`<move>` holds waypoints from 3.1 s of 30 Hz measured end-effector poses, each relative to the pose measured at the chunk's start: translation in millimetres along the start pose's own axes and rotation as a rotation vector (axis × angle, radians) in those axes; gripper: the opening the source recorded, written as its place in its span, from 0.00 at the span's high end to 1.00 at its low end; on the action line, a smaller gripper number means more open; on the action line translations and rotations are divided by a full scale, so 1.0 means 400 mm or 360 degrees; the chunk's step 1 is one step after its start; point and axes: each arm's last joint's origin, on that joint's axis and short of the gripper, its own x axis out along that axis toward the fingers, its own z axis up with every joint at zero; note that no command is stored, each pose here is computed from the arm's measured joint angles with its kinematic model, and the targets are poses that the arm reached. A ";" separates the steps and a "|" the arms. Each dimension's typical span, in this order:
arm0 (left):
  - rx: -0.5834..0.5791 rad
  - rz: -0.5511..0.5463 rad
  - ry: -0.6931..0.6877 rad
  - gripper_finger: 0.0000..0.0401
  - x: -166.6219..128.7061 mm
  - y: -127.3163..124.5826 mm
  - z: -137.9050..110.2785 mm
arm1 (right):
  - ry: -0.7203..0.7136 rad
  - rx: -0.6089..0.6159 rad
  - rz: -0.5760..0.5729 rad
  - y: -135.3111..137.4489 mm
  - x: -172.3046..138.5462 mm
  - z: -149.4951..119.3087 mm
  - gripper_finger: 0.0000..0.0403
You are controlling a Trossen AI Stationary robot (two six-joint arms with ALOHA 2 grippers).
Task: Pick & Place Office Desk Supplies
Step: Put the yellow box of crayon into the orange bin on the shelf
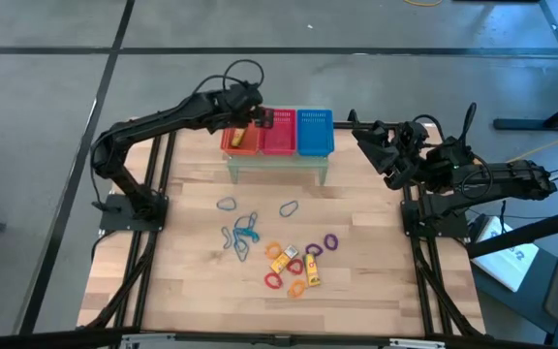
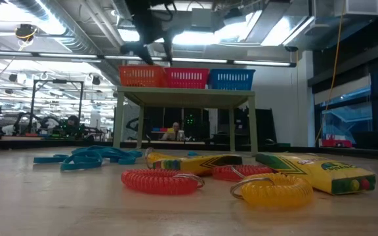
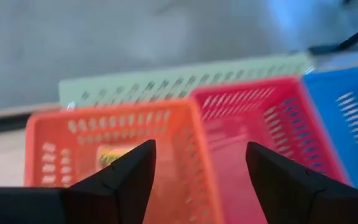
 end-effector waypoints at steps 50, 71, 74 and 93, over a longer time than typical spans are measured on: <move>0.0468 -0.0344 0.0935 0.40 -0.116 -0.352 -0.693 | 0.0125 0.0101 -0.0176 -0.009 -0.003 -0.028 0.47; 0.0819 -0.0147 0.0970 0.40 0.008 -0.424 -0.749 | 0.0351 0.0116 0.0086 0.001 -0.006 -0.046 0.47; 0.0882 -0.0113 0.1039 0.40 0.035 -0.431 -0.762 | 0.0359 0.0116 0.0089 0.001 -0.006 -0.046 0.47; 0.0885 -0.0130 0.1198 0.40 0.055 -0.443 -0.791 | 0.0404 0.0102 0.0056 -0.004 -0.008 -0.054 0.47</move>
